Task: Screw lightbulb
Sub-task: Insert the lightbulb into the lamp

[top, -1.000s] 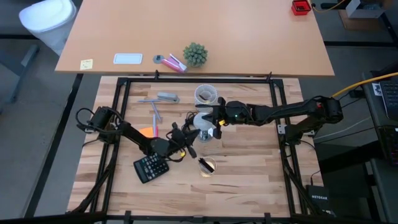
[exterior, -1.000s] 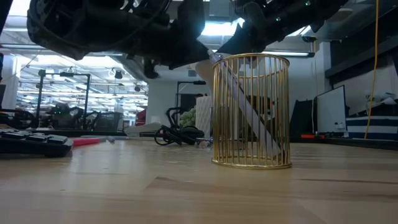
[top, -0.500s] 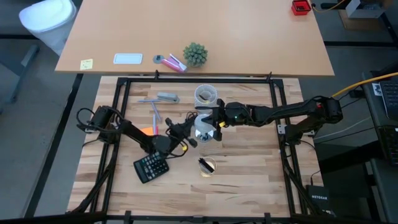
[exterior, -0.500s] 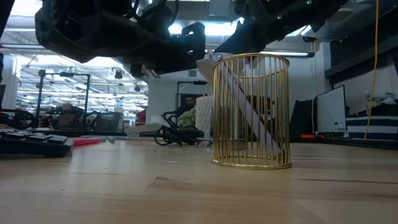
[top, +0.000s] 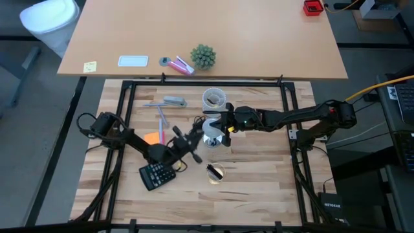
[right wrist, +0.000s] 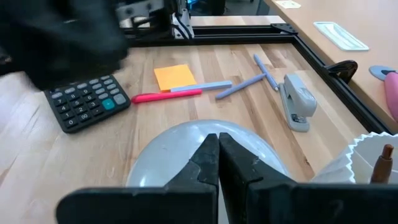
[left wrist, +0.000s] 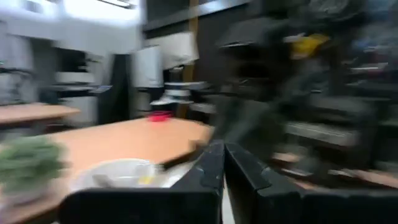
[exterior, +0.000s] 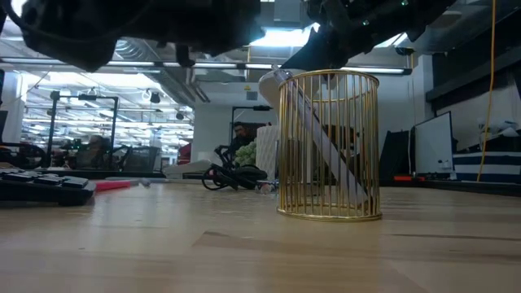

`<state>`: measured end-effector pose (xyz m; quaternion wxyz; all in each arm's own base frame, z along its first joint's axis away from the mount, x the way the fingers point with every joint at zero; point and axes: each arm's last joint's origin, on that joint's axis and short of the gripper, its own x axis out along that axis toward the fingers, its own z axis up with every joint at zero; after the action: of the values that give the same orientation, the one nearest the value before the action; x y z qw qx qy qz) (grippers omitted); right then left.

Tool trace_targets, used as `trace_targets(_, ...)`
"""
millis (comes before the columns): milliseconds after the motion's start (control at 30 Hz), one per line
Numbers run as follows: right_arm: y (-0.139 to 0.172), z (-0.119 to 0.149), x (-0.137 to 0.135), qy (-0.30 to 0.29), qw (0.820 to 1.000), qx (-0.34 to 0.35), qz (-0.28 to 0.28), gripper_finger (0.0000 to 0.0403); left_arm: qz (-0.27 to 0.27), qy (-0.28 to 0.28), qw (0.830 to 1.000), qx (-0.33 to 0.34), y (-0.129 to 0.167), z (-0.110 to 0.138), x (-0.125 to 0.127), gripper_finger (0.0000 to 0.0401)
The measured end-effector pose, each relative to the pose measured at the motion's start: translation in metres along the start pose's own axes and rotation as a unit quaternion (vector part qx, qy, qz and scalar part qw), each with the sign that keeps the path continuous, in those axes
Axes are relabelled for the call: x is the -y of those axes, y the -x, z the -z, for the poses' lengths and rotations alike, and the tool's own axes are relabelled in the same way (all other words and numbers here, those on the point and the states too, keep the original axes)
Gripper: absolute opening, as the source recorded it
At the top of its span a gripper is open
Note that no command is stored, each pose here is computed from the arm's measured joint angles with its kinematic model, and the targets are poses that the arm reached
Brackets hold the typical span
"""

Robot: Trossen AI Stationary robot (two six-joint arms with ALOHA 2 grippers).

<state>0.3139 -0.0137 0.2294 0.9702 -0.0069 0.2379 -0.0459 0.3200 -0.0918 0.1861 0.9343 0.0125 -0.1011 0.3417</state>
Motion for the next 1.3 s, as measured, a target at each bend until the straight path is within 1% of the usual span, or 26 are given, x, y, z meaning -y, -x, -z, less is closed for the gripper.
trace_targets(67,0.000,0.000,0.000,0.000,1.000,0.002,0.000,0.0005,0.041,0.019,0.999,0.002,0.004,0.001,0.005,0.0003)
trace_targets(133,0.000,0.000,0.000,0.000,1.000,0.002,0.000,0.0005,0.078,0.026,0.997,-0.008,0.004,0.005,0.008,0.0003)
trace_targets(200,0.000,0.000,0.000,0.000,1.000,0.003,0.001,0.0005,0.105,0.038,0.993,-0.022,0.003,0.010,0.009,0.0003)
trace_targets(267,0.000,0.000,0.000,0.000,1.000,0.003,0.001,0.0005,0.126,0.050,0.990,-0.040,0.000,0.015,0.009,0.0003)
trace_targets(333,0.000,-0.001,0.000,0.000,1.000,0.003,0.001,0.0005,0.129,0.061,0.988,-0.060,-0.003,0.020,0.008,0.0003)
trace_targets(400,0.000,0.000,0.000,0.000,1.000,0.003,0.001,0.0005,0.123,0.069,0.987,-0.070,-0.006,0.023,0.005,0.0003)
trace_targets(700,0.000,0.000,0.000,0.000,1.000,0.003,0.003,0.0005,0.096,0.066,0.990,-0.077,-0.022,0.028,-0.006,0.0003)
trace_targets(833,0.000,0.000,0.001,0.000,1.000,0.003,0.004,0.0005,0.083,0.064,0.991,-0.083,-0.024,0.030,-0.008,0.0003)
trace_targets(1033,0.000,0.000,0.001,-0.001,1.000,0.003,0.008,0.0005,0.016,0.030,0.996,-0.080,-0.018,0.028,-0.008,0.0003)
trace_targets(1300,0.000,0.000,0.001,0.000,1.000,0.000,0.004,0.0005,-0.069,-0.009,0.994,-0.083,-0.018,0.029,-0.013,0.0003)
